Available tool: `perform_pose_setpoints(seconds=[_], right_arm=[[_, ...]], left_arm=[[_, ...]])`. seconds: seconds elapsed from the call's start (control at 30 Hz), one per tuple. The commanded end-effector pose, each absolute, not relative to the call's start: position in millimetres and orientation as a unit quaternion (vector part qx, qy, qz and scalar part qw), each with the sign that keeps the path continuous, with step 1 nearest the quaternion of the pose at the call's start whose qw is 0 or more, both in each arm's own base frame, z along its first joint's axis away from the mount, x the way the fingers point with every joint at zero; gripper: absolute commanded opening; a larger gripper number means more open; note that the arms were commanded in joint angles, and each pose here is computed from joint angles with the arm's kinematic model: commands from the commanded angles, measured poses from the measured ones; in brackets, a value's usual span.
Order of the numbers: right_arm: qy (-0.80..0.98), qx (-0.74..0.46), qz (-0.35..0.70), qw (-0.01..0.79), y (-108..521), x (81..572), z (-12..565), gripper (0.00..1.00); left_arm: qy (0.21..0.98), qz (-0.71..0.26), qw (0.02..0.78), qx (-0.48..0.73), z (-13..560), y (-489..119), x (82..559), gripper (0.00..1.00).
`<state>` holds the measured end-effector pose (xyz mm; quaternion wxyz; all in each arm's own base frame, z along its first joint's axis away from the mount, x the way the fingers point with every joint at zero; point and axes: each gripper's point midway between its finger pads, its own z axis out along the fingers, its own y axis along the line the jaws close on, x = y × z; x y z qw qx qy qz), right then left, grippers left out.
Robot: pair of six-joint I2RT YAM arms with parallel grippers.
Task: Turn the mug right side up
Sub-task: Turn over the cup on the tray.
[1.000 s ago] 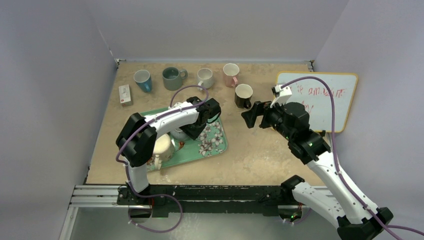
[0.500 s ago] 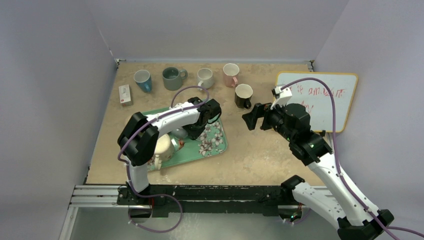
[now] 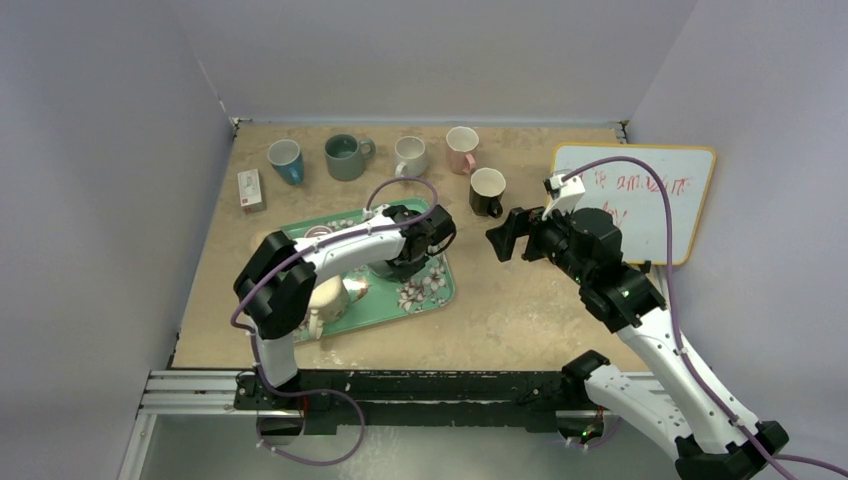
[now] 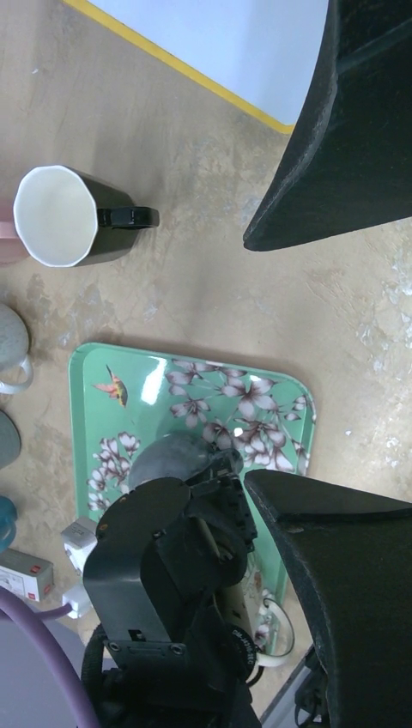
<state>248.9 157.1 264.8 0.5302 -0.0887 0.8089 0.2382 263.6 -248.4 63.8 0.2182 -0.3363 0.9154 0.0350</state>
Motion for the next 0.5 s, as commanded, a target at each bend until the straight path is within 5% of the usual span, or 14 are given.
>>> perform_pose_setpoints(seconds=[0.0, 0.3, 0.47], right_arm=[[0.803, -0.095, 0.236, 0.539, 156, 248, 270, 0.99], [0.800, -0.096, 0.240, 0.541, 155, 245, 272, 0.99], [0.797, -0.095, 0.242, 0.545, 155, 243, 274, 0.99]], left_arm=[[0.923, 0.013, 0.246, -0.295, 83, -250, 265, 0.00], [0.923, 0.063, 0.269, -0.267, 85, -223, 262, 0.00], [0.925, 0.060, 0.278, -0.251, 84, -222, 263, 0.17]])
